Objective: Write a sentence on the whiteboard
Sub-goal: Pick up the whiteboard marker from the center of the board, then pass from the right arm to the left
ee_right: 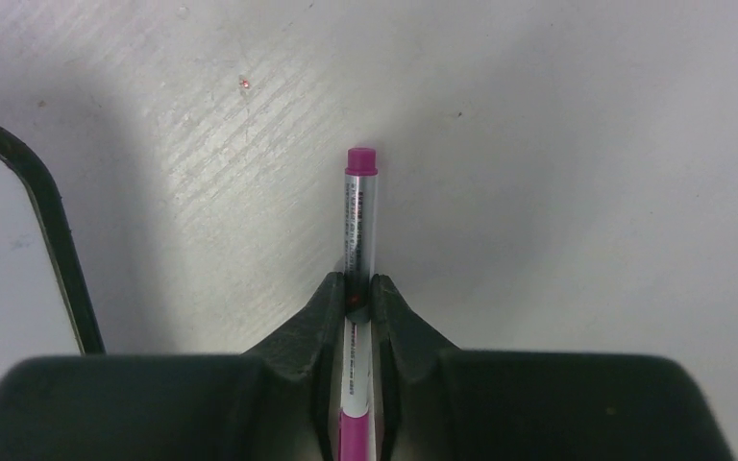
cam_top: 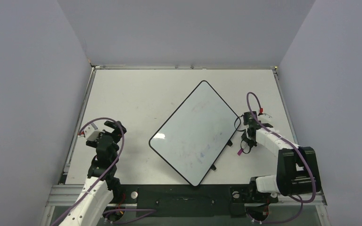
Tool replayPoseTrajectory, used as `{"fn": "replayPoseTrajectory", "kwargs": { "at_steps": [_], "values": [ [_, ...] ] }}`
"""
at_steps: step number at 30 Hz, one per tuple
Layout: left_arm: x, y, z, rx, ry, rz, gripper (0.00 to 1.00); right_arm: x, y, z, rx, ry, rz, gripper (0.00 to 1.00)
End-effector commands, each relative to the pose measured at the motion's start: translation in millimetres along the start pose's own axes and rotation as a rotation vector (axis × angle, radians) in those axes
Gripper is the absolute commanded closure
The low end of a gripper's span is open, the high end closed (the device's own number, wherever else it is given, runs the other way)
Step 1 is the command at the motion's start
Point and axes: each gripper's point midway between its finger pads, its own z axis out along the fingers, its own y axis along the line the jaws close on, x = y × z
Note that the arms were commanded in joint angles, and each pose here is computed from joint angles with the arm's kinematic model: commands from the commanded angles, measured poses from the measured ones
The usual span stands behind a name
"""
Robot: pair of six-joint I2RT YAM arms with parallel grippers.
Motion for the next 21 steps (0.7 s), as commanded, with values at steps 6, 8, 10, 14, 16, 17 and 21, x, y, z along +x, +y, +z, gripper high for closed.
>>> {"fn": "replayPoseTrajectory", "kwargs": {
  "at_steps": [6, 8, 10, 14, 16, 17, 21],
  "values": [
    [-21, -17, -4, 0.04, -0.031, 0.008, 0.04, -13, 4, -14, -0.029, -0.047, 0.007, 1.0],
    [-25, -22, -7, 0.055, -0.024, 0.035, 0.04, -26, 2, -31, -0.051, -0.103, 0.034, 1.0],
    [-30, -28, -9, 0.077, -0.024, 0.046, 0.04, -34, -2, -44, -0.049, -0.137, 0.045, 1.0],
    [-42, -46, -17, 0.139, -0.012, 0.063, 0.05, -62, -3, -86, -0.116, -0.257, 0.098, 1.0],
    [-49, -61, -23, 0.202, -0.005, 0.066, 0.06, -73, 2, -107, -0.175, -0.305, 0.121, 1.0],
    [-53, -67, -25, 0.223, -0.006, 0.066, 0.06, -79, 6, -118, -0.21, -0.327, 0.133, 1.0],
    [-72, -99, -41, 0.351, -0.004, 0.061, 0.06, -95, 42, -173, -0.479, -0.426, 0.134, 1.0]
  ]
}}
